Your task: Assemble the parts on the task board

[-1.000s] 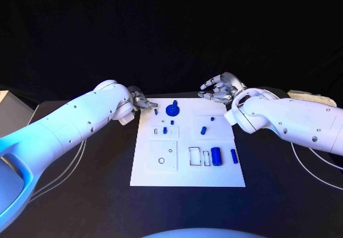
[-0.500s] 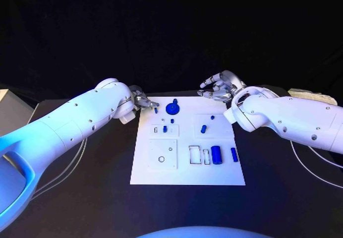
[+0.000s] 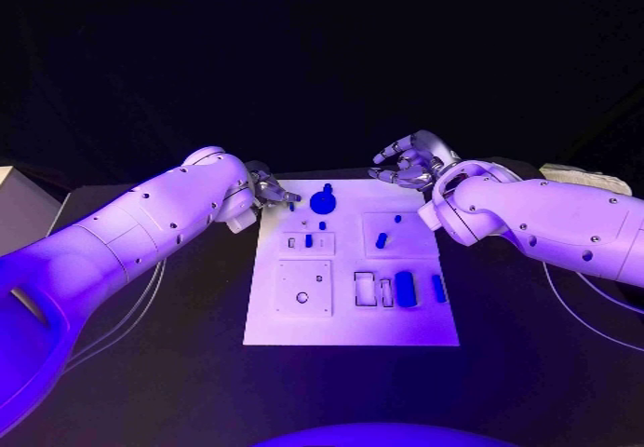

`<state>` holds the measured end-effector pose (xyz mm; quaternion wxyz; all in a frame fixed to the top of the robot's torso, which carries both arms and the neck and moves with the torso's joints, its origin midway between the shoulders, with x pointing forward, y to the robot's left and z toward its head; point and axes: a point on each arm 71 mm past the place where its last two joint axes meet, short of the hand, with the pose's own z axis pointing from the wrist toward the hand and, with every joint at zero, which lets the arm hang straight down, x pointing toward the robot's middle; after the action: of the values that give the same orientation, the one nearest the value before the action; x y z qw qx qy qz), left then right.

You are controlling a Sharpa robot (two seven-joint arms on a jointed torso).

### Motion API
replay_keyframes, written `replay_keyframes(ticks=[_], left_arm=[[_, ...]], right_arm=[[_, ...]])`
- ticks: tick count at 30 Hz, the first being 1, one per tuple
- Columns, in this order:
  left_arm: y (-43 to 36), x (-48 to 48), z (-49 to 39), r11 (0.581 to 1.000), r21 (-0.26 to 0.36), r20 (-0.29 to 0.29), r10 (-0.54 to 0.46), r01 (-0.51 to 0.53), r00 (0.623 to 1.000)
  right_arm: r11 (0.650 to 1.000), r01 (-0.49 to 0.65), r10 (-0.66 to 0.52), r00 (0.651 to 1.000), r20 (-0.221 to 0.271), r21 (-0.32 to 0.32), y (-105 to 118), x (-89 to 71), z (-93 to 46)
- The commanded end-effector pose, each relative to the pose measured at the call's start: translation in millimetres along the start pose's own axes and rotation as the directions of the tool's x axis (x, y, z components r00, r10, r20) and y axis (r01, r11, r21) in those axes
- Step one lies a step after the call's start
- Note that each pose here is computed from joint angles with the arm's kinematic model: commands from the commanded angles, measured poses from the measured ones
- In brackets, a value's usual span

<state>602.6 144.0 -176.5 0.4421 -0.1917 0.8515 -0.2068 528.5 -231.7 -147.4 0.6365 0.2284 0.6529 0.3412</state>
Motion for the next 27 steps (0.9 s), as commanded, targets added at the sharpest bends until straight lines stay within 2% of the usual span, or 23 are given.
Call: replay_keyframes(ticks=[1, 27], left_arm=[[-2.0, 1.9, 0.3, 1.0, 0.007, -0.021, 0.001, -0.001, 1.0], [1.8, 0.9, 3.4, 1.0, -0.005, -0.009, -0.013, 0.013, 1.0]], right_arm=[[1.0, 0.007, -0.007, 1.0, 0.0, -0.013, 1.7, 0.3, 0.1], [1.0, 0.008, -0.008, 1.0, -0.005, -0.019, 3.8, 1.7, -0.1]])
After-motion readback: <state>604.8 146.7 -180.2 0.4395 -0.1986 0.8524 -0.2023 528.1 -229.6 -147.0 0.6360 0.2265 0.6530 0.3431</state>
